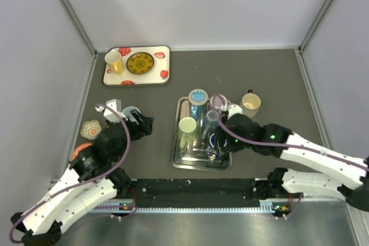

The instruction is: Turn the mug right side up

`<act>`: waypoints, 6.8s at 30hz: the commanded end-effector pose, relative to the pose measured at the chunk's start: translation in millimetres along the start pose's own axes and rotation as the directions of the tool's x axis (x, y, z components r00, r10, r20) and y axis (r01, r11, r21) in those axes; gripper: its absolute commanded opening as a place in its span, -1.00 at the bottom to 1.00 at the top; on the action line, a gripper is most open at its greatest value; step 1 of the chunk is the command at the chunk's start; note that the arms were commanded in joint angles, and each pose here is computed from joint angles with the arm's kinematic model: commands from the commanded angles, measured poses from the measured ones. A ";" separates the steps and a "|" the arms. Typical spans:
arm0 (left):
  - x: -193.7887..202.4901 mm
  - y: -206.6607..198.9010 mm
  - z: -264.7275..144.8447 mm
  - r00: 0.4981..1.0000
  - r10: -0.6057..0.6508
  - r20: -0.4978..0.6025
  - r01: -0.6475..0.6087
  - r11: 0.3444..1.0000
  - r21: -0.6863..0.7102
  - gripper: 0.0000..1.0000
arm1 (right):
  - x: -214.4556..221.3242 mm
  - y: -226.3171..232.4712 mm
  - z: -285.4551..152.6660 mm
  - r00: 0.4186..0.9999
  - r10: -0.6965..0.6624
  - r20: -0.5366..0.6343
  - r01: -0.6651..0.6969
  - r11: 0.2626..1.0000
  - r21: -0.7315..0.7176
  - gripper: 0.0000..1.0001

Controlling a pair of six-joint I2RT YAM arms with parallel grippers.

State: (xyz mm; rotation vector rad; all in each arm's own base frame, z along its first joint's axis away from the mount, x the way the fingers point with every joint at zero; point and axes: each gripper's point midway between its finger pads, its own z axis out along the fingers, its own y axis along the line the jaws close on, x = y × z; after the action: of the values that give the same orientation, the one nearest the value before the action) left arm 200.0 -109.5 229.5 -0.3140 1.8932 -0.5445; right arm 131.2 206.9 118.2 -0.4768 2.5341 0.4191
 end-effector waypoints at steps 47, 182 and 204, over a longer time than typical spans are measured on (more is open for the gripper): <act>48.4 125.3 97.2 0.962 -0.070 -0.265 -0.098 0.815 -0.572 -0.34 | -91.8 27.5 -84.4 0.927 -0.015 0.376 0.074 0.987 -0.144 0.52; -59.1 -61.0 -30.9 0.937 -0.344 0.063 0.284 0.854 0.435 0.18 | -12.5 102.2 46.5 0.977 -0.126 0.173 0.169 0.950 -0.261 -1.00; -34.5 -42.9 -18.3 0.940 -0.338 0.040 0.298 0.875 0.382 0.20 | 27.4 95.6 75.3 0.959 -0.243 0.145 0.258 0.962 -0.090 -0.43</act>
State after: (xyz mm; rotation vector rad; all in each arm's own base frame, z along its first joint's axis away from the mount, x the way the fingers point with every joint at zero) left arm 193.0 -128.0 285.3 -0.4038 1.6206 -1.0822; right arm 106.0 301.4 49.9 -0.8003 2.3195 0.4283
